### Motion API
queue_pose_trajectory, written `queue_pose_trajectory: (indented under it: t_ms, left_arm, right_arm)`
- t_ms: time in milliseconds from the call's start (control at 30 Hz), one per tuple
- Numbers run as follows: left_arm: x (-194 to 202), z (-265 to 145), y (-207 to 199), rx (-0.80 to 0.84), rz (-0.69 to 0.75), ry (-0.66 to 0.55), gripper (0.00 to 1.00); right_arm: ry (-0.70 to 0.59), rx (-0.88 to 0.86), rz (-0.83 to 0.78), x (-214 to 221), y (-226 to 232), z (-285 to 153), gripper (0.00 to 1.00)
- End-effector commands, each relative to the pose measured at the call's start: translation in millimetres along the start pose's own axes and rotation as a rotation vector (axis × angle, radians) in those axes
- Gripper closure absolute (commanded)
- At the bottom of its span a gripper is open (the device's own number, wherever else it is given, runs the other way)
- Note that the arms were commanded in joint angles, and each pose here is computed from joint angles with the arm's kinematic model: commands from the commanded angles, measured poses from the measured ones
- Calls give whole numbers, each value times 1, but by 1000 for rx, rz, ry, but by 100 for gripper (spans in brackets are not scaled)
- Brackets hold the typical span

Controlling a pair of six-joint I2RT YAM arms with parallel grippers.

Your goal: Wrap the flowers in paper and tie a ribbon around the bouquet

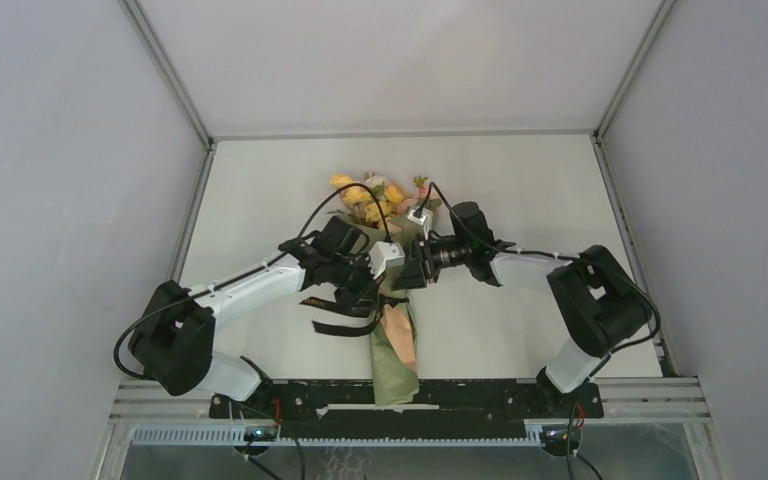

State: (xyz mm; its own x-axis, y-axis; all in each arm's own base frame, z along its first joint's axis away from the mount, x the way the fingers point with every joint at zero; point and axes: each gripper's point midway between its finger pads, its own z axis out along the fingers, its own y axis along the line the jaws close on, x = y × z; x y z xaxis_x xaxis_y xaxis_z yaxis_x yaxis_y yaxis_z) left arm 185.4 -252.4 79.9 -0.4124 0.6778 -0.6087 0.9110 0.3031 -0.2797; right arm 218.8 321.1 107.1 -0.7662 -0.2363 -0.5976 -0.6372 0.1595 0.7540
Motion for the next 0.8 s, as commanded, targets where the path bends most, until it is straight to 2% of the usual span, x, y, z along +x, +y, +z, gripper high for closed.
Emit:
queue_pose_trajectory:
  t_ms: [0,133,300,400,500,633,667,767]
  left_arm:
    - [-7,5,0,0,-47,-49,100]
    - [-8,5,2,-17,-78,-53,100]
    - [-9,3,2,-29,-121,-62,100]
    - [-11,3,1,-30,-168,-72,100]
    - [-18,2,-2,-24,-246,-100,100]
    - [-24,1,-5,-9,-298,-125,100]
    - [-24,1,-3,-19,-299,-126,100]
    - [-24,2,-2,-25,-307,-131,100]
  right_arm:
    - [-19,42,-148,-16,13,-6,52]
    - [6,16,-149,-9,16,3,38]
    - [23,5,-134,-1,14,13,37]
    - [17,-8,-108,3,13,13,42]
    - [14,-10,-94,7,15,13,52]
    - [11,-35,-66,13,19,11,55]
    - [10,-32,-61,15,19,10,60]
    - [-28,-11,-61,9,19,6,81]
